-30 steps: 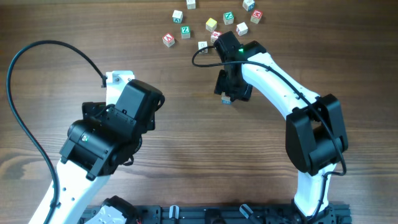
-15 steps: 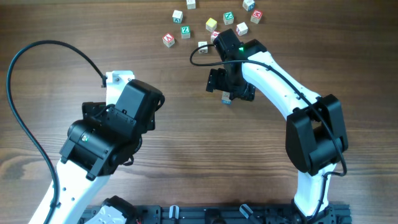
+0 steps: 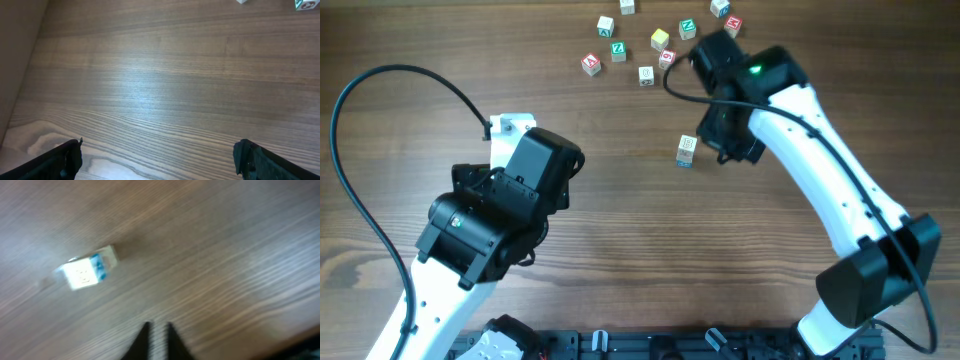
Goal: Form a tower
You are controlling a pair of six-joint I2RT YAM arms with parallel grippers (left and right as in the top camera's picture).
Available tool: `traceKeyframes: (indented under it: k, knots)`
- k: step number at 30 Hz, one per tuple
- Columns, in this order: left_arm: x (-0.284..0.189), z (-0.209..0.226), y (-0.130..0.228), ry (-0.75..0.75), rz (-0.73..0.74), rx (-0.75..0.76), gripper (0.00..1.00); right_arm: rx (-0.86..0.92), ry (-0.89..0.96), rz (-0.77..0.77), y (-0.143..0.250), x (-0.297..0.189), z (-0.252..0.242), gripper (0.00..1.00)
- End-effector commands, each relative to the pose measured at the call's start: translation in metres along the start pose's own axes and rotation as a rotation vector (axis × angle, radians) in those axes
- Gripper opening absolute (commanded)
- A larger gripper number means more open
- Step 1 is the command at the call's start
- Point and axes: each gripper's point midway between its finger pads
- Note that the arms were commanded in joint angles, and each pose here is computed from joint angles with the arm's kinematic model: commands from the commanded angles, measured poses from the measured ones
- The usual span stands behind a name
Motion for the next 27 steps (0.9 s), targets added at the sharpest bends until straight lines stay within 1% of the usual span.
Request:
traceKeyframes:
  k: [1,4,5,6,12,14,15,17,18,19,20,21,22,23,24,25,27]
  knots:
    - [-0.002,0.002,-0.001,0.001,-0.009,0.0,1.0,0.089,0.074,0.152,0.045,0.063,-0.011,0.04]
    - [-0.002,0.002,-0.001,0.001,-0.009,0.0,1.0,0.032,0.025,0.176,0.076,0.091,0.004,0.04]
    - [-0.002,0.002,-0.001,0.001,-0.009,0.0,1.0,0.0,-0.012,0.16,0.084,0.098,0.015,0.05]
    - [-0.002,0.002,-0.001,0.001,-0.009,0.0,1.0,-0.064,-0.088,0.122,0.092,0.106,0.035,0.05]
    - [-0.002,0.002,-0.001,0.001,-0.009,0.0,1.0,-0.076,-0.222,0.056,0.091,0.116,0.065,0.04]
    - [-0.002,0.002,-0.001,0.001,-0.009,0.0,1.0,-0.089,-0.216,0.03,0.092,0.11,0.063,0.04]
    - [-0.002,0.002,-0.001,0.001,-0.009,0.0,1.0,-0.092,-0.221,0.004,0.09,0.099,0.06,0.04]
    - [-0.002,0.002,-0.001,0.001,-0.009,0.0,1.0,-0.08,-0.277,-0.09,0.076,0.058,0.052,0.04]
    - [-0.002,0.002,-0.001,0.001,-0.009,0.0,1.0,-0.059,-0.331,-0.167,0.064,0.024,0.042,0.04]
    - [-0.002,0.002,-0.001,0.001,-0.009,0.0,1.0,-0.037,-0.366,-0.219,0.056,0.003,0.03,0.04]
    - [-0.002,0.002,-0.001,0.001,-0.009,0.0,1.0,-0.004,-0.41,-0.26,0.048,-0.015,0.016,0.04]
    - [-0.002,0.002,-0.001,0.001,-0.009,0.0,1.0,0.028,-0.448,-0.281,0.043,-0.024,0.003,0.04]
    - [-0.002,0.002,-0.001,0.001,-0.009,0.0,1.0,0.063,-0.495,-0.285,0.04,-0.024,-0.011,0.04]
    - [-0.002,0.002,-0.001,0.001,-0.009,0.0,1.0,0.095,-0.579,-0.272,0.039,-0.019,-0.017,0.04]
    - [-0.002,0.002,-0.001,0.001,-0.009,0.0,1.0,0.061,-0.743,-0.253,0.04,-0.008,-0.013,0.04]
    - [-0.002,0.002,-0.001,0.001,-0.009,0.0,1.0,0.064,-0.892,-0.224,0.041,0.004,-0.007,0.04]
    - [-0.002,0.002,-0.001,0.001,-0.009,0.0,1.0,0.157,-1.018,-0.161,0.041,0.033,-0.009,0.04]
Point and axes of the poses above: each gripper's point midway between its finger pads, its own x axis out along the fingers, its own z axis along the line the jaws close on, y = z × x, and after that the axes turned 2 degrees about x, right-handed
